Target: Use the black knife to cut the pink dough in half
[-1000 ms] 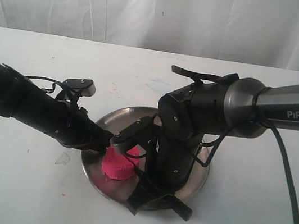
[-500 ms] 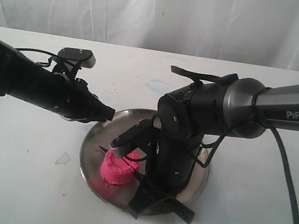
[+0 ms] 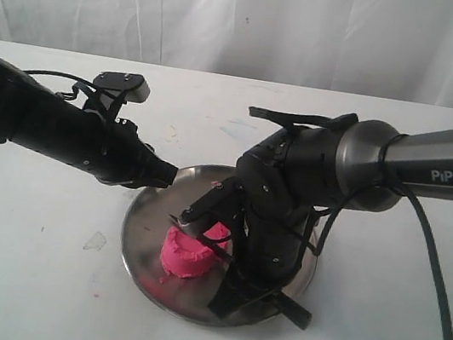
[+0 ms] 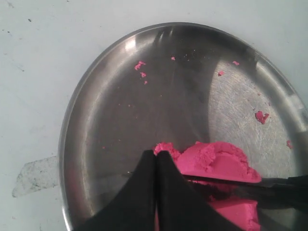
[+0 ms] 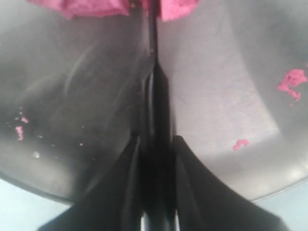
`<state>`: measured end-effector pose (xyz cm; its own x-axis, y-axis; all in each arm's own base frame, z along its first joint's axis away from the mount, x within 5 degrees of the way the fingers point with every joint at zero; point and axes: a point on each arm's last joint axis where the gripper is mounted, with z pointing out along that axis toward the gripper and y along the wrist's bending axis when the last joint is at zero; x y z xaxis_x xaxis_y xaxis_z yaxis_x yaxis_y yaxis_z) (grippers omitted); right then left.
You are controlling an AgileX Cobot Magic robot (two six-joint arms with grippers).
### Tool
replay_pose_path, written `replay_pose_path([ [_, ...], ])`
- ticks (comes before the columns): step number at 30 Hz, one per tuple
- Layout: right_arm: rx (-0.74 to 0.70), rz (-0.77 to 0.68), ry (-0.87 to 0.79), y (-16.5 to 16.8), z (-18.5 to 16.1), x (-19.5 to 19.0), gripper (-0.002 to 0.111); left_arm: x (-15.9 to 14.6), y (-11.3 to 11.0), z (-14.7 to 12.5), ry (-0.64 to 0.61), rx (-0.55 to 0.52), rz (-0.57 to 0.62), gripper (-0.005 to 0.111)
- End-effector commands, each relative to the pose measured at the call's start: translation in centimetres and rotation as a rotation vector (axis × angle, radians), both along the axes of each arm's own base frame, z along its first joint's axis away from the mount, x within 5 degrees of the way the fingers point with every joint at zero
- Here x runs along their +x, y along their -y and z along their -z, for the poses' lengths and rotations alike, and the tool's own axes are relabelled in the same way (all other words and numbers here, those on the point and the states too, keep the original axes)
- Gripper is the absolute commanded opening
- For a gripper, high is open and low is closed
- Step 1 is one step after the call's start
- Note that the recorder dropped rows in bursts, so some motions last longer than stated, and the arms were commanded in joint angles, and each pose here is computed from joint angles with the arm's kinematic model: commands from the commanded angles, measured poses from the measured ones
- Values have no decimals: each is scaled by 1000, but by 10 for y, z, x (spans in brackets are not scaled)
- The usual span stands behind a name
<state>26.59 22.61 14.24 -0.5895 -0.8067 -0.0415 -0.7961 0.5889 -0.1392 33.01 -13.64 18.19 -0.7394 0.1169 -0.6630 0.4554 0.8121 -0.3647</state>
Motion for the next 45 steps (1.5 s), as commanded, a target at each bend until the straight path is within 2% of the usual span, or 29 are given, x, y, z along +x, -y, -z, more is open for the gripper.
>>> replay_pose_path([
  [1, -27, 8, 23, 3, 0, 2, 0, -2, 3, -5, 2, -24, 16, 0],
  [14, -52, 31, 38, 5, 0, 4, 0, -3, 5, -5, -6, -37, 31, 0],
  [33, 42, -35, -90, -2, -10, -11, 0, -3, 5, -5, -6, -37, 31, 0],
  [45, 26, -107, -107, -15, -10, -26, 0, -3, 4, -5, -5, -35, 29, 0],
])
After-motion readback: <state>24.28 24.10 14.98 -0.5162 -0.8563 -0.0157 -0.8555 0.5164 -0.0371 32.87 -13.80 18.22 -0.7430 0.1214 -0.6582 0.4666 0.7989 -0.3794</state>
